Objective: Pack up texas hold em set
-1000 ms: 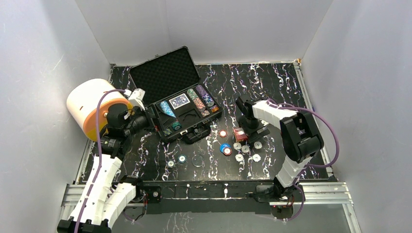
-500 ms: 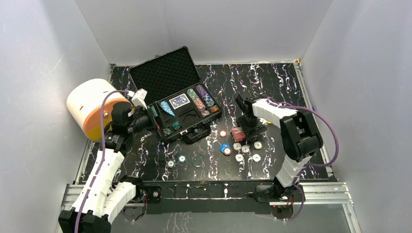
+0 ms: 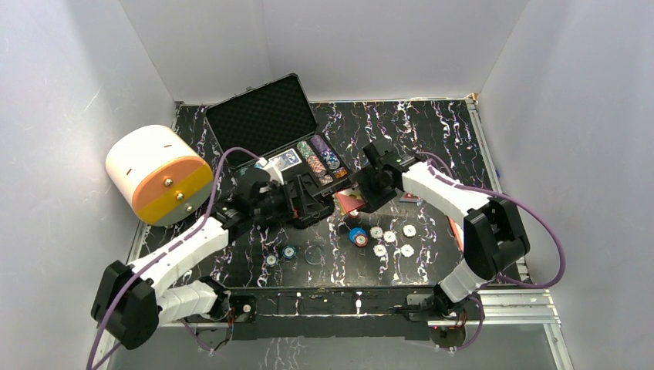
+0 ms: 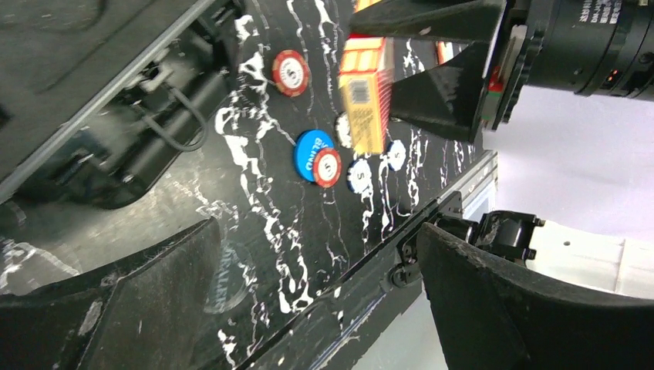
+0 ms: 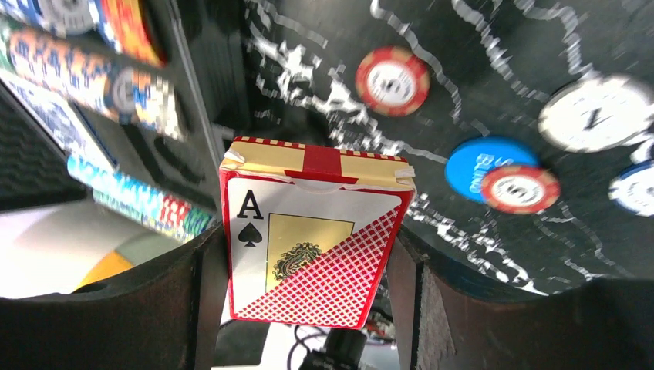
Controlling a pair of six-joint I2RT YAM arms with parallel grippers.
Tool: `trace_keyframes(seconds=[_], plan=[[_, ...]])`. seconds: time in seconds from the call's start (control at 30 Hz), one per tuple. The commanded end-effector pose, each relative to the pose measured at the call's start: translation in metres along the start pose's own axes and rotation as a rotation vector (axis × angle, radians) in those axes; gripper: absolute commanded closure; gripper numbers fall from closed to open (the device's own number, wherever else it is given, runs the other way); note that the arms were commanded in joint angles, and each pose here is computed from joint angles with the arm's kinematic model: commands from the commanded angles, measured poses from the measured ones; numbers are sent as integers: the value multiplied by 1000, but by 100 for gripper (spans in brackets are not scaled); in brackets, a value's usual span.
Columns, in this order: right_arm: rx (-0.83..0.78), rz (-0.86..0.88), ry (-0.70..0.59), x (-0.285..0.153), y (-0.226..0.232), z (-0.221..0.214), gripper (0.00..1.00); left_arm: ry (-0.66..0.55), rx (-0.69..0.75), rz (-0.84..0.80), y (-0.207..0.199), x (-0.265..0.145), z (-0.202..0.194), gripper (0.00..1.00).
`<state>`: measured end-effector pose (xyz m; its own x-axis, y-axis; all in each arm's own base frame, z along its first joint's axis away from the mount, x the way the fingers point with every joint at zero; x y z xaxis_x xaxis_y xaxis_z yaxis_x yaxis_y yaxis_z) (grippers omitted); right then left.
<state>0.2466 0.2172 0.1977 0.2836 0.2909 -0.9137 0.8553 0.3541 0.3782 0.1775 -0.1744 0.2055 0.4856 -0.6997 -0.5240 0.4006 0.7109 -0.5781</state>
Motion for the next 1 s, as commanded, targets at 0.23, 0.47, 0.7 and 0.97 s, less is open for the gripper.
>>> trace_keyframes(seconds=[0.23,0.47,0.7,0.97], plan=[[9,201,268,-38,20,-50,53,-189,-28,-69,-26,36,7,13],[12,207,283,-42,20,-55,53,-209,-16,-74,-28,44,9,42],[-23,242,263,-39,20,-59,43,-217,-15,-92,-31,46,12,89],[-571,599,-200,-90,12,4,2,-178,-36,191,-8,7,54,100]])
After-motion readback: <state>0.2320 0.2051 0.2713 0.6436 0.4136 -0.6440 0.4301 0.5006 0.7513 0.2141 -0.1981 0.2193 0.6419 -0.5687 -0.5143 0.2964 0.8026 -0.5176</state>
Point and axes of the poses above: each gripper's point midway between its finger pads, its own x axis out along the fingers, its own y axis along the line the jaws close on, z = x × y, the point moved 10 cm from there along -x, back along the fingers, and after that the axes turned 14 degrees about x, right-handed, at the moved point
